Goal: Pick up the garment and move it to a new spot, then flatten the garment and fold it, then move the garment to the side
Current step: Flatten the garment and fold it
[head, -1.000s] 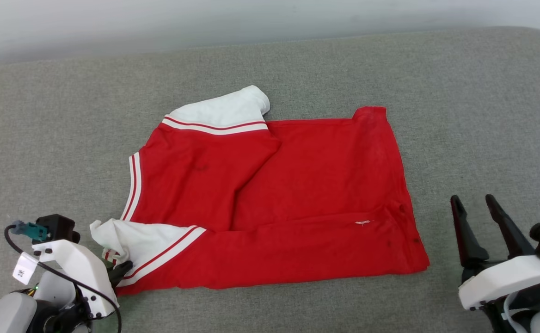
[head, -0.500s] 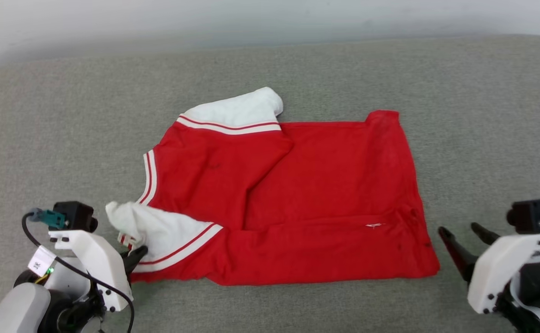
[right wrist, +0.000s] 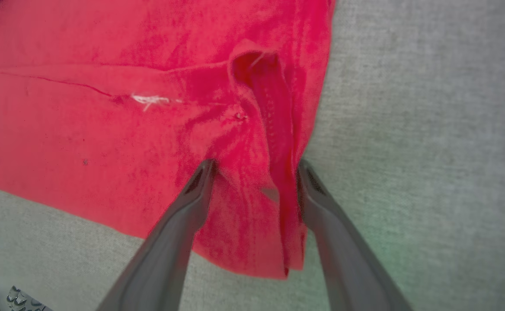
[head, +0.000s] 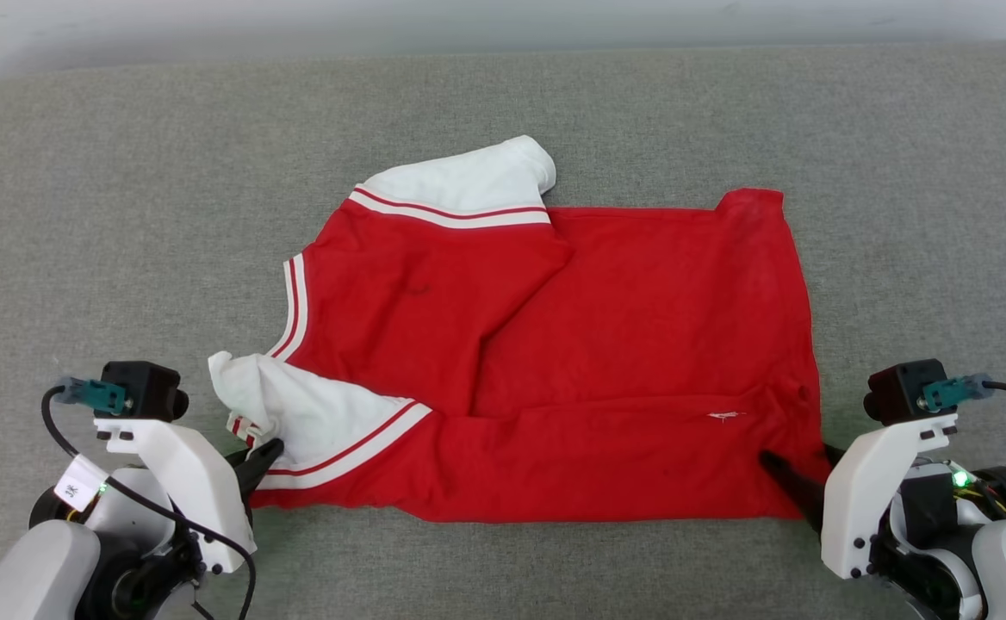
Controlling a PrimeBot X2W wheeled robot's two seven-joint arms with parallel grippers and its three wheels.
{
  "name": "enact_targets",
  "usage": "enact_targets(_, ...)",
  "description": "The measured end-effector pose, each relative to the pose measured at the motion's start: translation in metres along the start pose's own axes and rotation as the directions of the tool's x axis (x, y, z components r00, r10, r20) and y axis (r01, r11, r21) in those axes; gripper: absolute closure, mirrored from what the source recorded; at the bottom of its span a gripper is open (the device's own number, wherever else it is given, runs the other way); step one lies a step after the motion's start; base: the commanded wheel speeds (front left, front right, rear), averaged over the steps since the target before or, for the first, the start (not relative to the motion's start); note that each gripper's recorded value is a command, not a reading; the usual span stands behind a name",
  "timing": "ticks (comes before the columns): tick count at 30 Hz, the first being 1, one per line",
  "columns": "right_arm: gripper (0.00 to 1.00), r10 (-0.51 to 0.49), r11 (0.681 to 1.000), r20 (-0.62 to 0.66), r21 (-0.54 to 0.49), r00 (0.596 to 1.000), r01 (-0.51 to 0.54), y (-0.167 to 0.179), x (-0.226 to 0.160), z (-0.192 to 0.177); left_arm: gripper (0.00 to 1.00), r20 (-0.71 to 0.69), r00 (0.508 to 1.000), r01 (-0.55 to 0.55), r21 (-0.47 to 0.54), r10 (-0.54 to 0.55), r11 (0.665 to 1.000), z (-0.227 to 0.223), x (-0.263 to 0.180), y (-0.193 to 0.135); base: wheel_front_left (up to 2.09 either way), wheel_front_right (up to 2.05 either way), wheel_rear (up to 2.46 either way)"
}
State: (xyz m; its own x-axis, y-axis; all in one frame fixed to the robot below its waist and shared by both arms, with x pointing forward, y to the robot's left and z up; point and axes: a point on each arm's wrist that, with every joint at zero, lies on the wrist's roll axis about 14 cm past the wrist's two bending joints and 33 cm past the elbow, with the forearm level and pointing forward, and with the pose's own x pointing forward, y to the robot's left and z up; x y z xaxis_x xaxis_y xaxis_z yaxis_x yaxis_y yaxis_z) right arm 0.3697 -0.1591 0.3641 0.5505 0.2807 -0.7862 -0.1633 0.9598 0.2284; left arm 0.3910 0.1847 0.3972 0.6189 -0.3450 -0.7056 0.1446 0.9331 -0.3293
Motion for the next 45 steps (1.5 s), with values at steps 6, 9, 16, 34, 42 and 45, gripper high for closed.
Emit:
enact_targets(6,1.00,0.018,1.000,0.011,-0.002,1.000,-0.018,0.004,0.000,0.006,1.00,0.014,1.000,0.011,-0.011,-0.010,1.000,-0.001,0.000,-0.004,0.00,0.00,0.00)
enact_targets(9,1.00,0.012,1.000,0.046,-0.021,0.999,-0.011,0.002,-0.005,0.016,1.00,0.044,0.999,0.010,-0.004,-0.010,1.000,0.004,-0.004,-0.005,0.00,0.00,0.00)
enact_targets(16,1.00,0.005,0.998,0.151,-0.059,0.989,0.004,0.002,-0.029,0.039,1.00,0.118,0.993,0.008,0.004,-0.008,1.000,0.009,-0.021,-0.008,0.00,0.00,0.00)
enact_targets(34,1.00,0.081,0.993,0.158,-0.093,0.984,-0.067,0.035,-0.071,-0.009,1.00,0.132,0.986,-0.082,-0.124,0.099,0.989,-0.049,-0.084,0.013,0.00,0.00,0.00)
enact_targets(42,0.93,0.044,0.999,0.107,-0.029,0.993,-0.041,0.025,-0.066,-0.041,1.00,0.104,0.990,-0.072,-0.187,0.092,0.980,-0.071,-0.083,0.012,0.00,0.00,0.00)
enact_targets(45,0.26,0.039,0.999,0.111,-0.013,0.993,-0.038,0.026,-0.063,-0.047,0.95,0.129,0.989,-0.052,-0.188,0.077,0.981,-0.066,-0.077,0.006,0.00,0.00,0.00)
